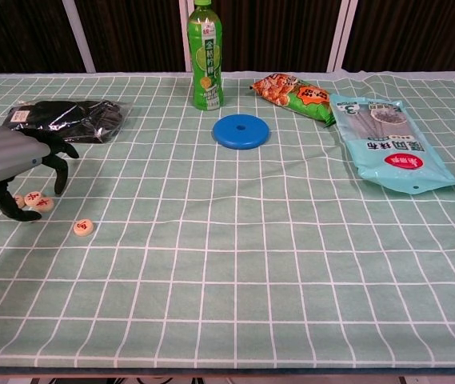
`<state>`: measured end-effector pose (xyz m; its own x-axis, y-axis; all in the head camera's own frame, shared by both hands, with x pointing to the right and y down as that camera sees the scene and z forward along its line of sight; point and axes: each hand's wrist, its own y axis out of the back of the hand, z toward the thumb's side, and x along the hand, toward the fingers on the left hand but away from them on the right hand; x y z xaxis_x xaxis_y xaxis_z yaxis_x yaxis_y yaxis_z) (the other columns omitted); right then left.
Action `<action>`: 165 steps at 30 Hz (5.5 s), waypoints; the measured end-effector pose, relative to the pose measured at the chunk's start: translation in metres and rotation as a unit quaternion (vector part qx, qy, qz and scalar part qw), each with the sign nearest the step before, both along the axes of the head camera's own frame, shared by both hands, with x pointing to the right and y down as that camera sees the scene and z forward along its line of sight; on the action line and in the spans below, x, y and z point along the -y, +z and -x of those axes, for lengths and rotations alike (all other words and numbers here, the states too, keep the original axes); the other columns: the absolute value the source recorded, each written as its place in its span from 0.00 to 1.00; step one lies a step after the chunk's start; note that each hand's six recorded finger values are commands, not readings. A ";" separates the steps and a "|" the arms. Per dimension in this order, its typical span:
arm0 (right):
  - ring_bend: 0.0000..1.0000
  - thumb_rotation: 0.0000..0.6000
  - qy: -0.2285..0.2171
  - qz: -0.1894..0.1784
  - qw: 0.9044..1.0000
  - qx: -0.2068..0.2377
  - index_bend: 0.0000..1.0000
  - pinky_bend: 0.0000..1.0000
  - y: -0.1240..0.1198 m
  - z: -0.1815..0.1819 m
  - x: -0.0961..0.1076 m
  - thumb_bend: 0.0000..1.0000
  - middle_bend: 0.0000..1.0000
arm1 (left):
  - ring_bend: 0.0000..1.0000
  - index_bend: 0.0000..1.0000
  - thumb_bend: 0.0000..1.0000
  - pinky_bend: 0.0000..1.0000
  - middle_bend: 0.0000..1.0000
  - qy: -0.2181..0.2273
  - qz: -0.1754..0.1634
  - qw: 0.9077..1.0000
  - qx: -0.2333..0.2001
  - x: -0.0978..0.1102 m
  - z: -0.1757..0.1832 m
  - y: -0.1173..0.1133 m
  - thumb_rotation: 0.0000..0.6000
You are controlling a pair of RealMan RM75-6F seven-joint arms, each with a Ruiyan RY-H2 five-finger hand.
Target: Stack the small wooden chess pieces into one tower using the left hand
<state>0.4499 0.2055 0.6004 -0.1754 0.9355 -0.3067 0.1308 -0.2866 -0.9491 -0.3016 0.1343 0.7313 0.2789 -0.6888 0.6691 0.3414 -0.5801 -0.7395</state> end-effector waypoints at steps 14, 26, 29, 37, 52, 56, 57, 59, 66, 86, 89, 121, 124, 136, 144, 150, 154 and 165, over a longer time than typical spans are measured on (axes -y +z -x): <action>0.02 1.00 0.005 0.000 1.000 0.000 0.06 0.00 0.001 0.000 0.000 0.25 0.00 | 0.00 0.48 0.25 0.08 0.12 0.006 -0.004 1.000 0.009 -0.001 0.002 0.001 1.00; 0.02 1.00 0.009 0.001 1.000 0.002 0.06 0.00 0.001 0.000 0.000 0.25 0.00 | 0.00 0.48 0.26 0.08 0.12 0.016 -0.004 1.000 0.016 -0.003 0.000 0.003 1.00; 0.02 1.00 0.013 -0.001 1.000 0.003 0.06 0.00 0.001 -0.001 0.000 0.25 0.00 | 0.00 0.49 0.26 0.08 0.12 0.018 -0.002 1.000 0.017 -0.004 -0.001 0.004 1.00; 0.02 1.00 0.016 -0.003 1.000 0.004 0.06 0.00 -0.001 -0.002 0.000 0.25 0.00 | 0.00 0.51 0.29 0.08 0.14 0.021 0.000 1.000 0.013 -0.005 -0.005 0.003 1.00; 0.02 1.00 0.024 -0.010 1.000 0.008 0.06 0.00 -0.005 -0.004 0.000 0.25 0.00 | 0.00 0.52 0.29 0.08 0.14 0.034 -0.007 0.999 -0.019 -0.001 -0.032 -0.022 1.00; 0.02 1.00 0.027 -0.012 1.000 0.008 0.06 0.00 -0.006 -0.005 0.001 0.25 0.00 | 0.00 0.52 0.29 0.08 0.14 0.054 -0.010 0.998 -0.036 -0.002 -0.054 -0.032 1.00; 0.02 1.00 0.028 -0.011 1.000 0.008 0.06 0.00 -0.006 -0.006 0.001 0.25 0.00 | 0.00 0.52 0.29 0.08 0.14 0.060 -0.011 0.997 -0.038 -0.003 -0.059 -0.034 1.00; 0.02 1.00 0.028 -0.011 1.000 0.007 0.06 0.00 -0.006 -0.006 0.001 0.25 0.00 | 0.00 0.52 0.29 0.08 0.14 0.077 -0.011 0.996 -0.044 -0.006 -0.072 -0.039 1.00; 0.02 1.00 0.031 -0.013 0.999 0.007 0.06 0.00 -0.007 -0.008 0.002 0.25 0.00 | 0.00 0.52 0.29 0.08 0.14 0.104 -0.001 0.994 -0.038 -0.019 -0.088 -0.043 1.00; 0.02 1.00 0.032 -0.008 0.999 0.005 0.06 0.00 -0.003 -0.008 0.001 0.25 0.00 | 0.00 0.52 0.29 0.08 0.15 0.104 0.009 0.995 0.001 -0.033 -0.072 -0.031 1.00; 0.02 1.00 0.033 -0.008 0.999 0.004 0.06 0.00 -0.003 -0.008 0.001 0.25 0.00 | 0.00 0.52 0.29 0.08 0.15 0.104 0.010 0.994 0.007 -0.033 -0.068 -0.028 1.00; 0.02 1.00 0.038 -0.006 0.999 0.002 0.06 0.00 -0.002 -0.009 0.001 0.25 0.00 | 0.00 0.48 0.29 0.08 0.14 0.114 0.006 0.994 -0.004 -0.033 -0.074 -0.023 1.00; 0.02 1.00 0.040 -0.007 0.999 0.002 0.06 0.00 -0.003 -0.009 0.001 0.25 0.00 | 0.00 0.48 0.29 0.08 0.14 0.112 0.007 0.994 -0.003 -0.033 -0.073 -0.023 1.00; 0.02 1.00 0.048 -0.007 0.999 0.003 0.06 0.00 -0.003 -0.011 0.002 0.25 0.00 | 0.00 0.44 0.29 0.08 0.14 0.111 0.006 0.994 0.003 -0.032 -0.071 -0.023 1.00; 0.02 1.00 0.048 -0.007 0.999 0.001 0.06 0.00 -0.002 -0.011 0.001 0.25 0.00 | 0.00 0.32 0.29 0.08 0.13 0.114 0.005 0.993 0.005 -0.032 -0.071 -0.023 1.00; 0.02 1.00 0.049 -0.007 0.999 0.000 0.06 0.00 -0.002 -0.011 0.001 0.25 0.00 | 0.00 0.27 0.29 0.08 0.13 0.107 -0.007 0.994 -0.005 -0.026 -0.073 -0.032 1.00; 0.02 1.00 0.047 -0.004 0.999 0.000 0.06 0.00 -0.001 -0.011 0.001 0.25 0.00 | 0.00 0.28 0.28 0.08 0.13 0.081 -0.038 0.996 -0.017 -0.010 -0.066 -0.050 1.00; 0.02 1.00 0.046 -0.003 0.999 -0.002 0.06 0.00 0.000 -0.008 0.000 0.25 0.00 | 0.00 0.30 0.26 0.08 0.13 -0.002 -0.052 0.999 0.009 0.020 0.002 -0.061 1.00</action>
<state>0.4583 0.2052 0.5999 -0.2622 0.9173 -0.2996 0.1533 -0.2669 -0.9514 -0.3037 0.1146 0.6700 0.2648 -0.7562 0.5984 0.3527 -0.5016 -0.7899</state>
